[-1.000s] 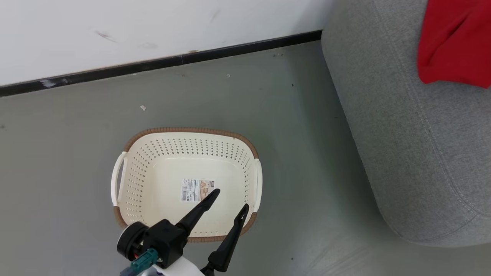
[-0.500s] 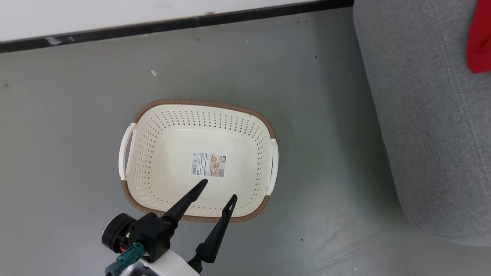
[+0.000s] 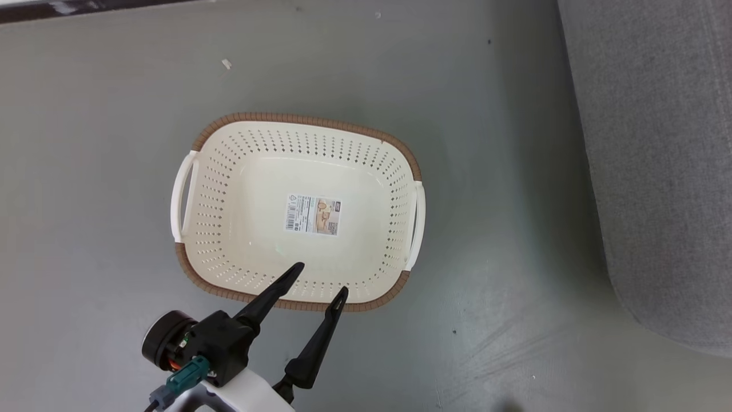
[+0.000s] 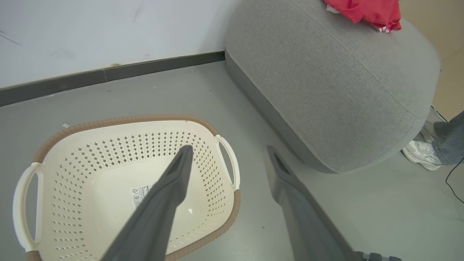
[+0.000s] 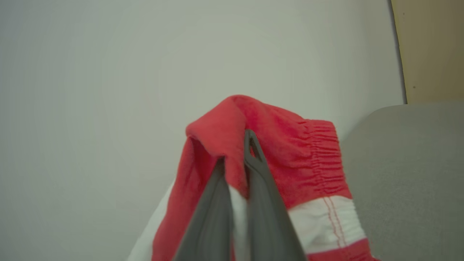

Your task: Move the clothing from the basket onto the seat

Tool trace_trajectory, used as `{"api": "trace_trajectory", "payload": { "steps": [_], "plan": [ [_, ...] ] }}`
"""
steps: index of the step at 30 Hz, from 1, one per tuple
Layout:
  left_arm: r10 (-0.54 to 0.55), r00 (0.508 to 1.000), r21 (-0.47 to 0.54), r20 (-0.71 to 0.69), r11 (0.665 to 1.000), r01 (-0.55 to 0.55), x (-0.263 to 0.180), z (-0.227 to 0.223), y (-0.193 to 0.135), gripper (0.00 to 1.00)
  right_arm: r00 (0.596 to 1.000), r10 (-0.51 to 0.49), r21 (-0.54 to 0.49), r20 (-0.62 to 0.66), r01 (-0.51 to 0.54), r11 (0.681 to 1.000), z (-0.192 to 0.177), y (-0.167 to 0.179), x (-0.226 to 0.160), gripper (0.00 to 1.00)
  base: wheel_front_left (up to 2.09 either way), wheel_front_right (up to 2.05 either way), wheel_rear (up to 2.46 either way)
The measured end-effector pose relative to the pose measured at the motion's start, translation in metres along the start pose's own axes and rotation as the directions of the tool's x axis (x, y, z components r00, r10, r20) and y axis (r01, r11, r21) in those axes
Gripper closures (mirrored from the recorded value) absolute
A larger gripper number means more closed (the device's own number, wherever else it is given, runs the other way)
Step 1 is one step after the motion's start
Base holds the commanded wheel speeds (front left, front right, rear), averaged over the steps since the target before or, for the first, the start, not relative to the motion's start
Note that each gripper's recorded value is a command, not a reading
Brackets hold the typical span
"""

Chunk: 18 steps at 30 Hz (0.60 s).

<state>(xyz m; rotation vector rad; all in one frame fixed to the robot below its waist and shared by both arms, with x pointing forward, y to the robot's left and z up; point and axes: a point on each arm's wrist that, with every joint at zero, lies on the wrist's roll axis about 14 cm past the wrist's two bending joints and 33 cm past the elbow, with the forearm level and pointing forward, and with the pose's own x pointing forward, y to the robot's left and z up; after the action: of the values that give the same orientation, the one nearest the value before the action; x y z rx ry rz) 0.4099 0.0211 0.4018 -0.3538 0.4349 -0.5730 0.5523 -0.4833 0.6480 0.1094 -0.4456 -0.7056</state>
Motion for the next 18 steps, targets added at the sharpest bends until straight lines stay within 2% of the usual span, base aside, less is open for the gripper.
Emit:
{"api": "trace_trajectory", "payload": {
  "steps": [7, 14, 17, 18],
  "plan": [
    [0.0, 0.999, -0.02, -0.038, 1.0, -0.001, 0.007, -0.013, 0.008, 0.0, 0.985, -0.056, -0.072, -0.162, 0.044, 0.996, -0.073, -0.023, -0.026, 1.0, 0.0, 0.0, 0.0],
    [-0.012, 1.0, -0.013, -0.029, 1.0, 0.011, 0.023, -0.013, 0.016, 0.0, 0.949, -0.033, -0.097, -0.313, 0.002, 0.995, -0.143, -0.014, -0.061, 1.0, 0.0, 0.0, 0.0],
    [-0.013, 1.0, -0.013, -0.019, 1.0, 0.013, 0.029, -0.012, 0.02, 0.0, 0.937, -0.037, -0.106, -0.346, 0.0, 0.994, -0.161, -0.016, -0.073, 1.0, 0.0, 0.0, 0.0],
    [-0.013, 1.0, -0.011, -0.01, 1.0, 0.013, 0.031, -0.01, 0.021, 0.0, 0.935, -0.044, -0.114, -0.353, 0.004, 0.994, -0.164, -0.02, -0.075, 0.96, 0.0, 0.0, 0.0]
  ]
}}
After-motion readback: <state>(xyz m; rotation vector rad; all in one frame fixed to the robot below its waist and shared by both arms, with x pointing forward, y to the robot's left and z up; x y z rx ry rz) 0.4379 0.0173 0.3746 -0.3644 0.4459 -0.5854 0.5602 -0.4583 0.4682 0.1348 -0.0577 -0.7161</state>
